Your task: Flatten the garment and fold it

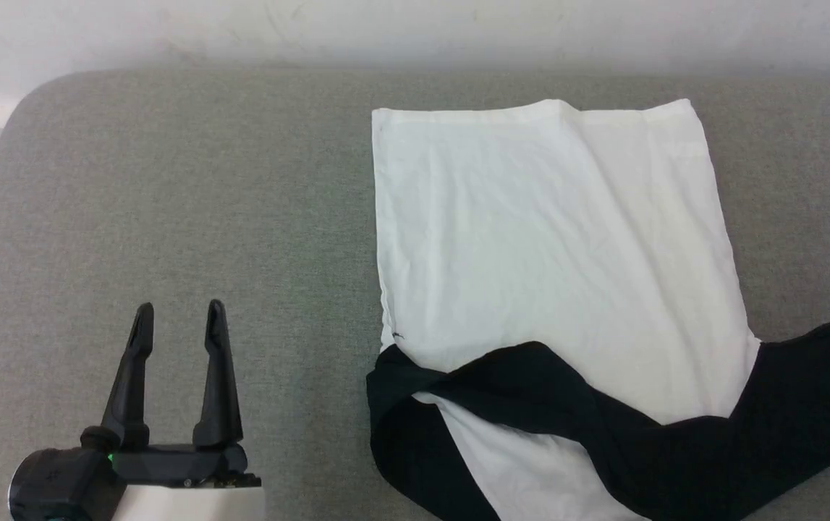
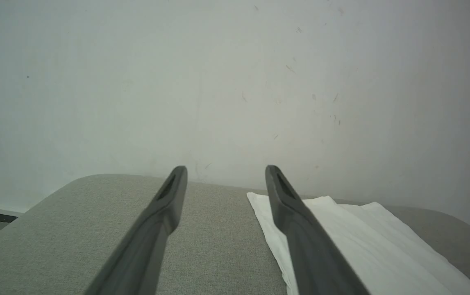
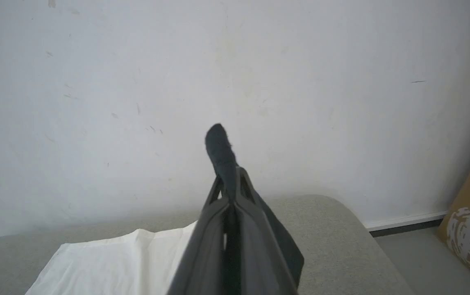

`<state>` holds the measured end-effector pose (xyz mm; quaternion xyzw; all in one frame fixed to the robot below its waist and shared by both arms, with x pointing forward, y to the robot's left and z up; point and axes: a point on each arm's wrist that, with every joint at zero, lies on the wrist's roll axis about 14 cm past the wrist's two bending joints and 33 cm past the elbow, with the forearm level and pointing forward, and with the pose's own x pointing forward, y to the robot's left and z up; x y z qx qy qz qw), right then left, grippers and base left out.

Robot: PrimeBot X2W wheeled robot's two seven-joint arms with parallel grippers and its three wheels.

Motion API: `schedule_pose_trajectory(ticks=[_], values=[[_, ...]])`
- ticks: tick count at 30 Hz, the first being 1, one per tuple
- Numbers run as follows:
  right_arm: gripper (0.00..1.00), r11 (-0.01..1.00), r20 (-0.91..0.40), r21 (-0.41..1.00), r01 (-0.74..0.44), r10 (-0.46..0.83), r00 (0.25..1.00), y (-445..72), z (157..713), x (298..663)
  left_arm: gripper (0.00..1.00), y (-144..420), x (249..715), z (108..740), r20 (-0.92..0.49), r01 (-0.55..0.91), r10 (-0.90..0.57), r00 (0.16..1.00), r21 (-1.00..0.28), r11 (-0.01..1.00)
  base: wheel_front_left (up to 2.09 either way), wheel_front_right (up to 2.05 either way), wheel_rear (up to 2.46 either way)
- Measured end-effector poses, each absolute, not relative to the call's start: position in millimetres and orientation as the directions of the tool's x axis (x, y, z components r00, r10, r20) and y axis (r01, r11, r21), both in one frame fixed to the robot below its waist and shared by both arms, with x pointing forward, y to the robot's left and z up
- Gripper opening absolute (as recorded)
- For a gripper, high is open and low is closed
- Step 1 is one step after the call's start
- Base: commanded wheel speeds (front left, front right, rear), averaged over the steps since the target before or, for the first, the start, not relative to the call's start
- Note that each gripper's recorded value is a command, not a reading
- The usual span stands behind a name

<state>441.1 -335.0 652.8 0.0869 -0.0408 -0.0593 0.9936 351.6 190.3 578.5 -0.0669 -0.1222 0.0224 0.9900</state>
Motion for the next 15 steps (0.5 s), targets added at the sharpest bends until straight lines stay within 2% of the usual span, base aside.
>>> schedule_pose_trajectory(ticks=[7,15], values=[[0.0,0.967,0.089,0.171,-0.189,0.176,0.98,-225,664,452,1.0,196,343,584,0.247,-0.048,0.081,0.966,-0.138,0.989,0.0,0.0,0.0],[0.0,0.857,0.033,0.182,-0.483,0.485,0.874,-105,647,443,1.0,204,333,585,0.247,-0.078,0.113,0.962,-0.145,0.986,0.0,0.0,0.0]])
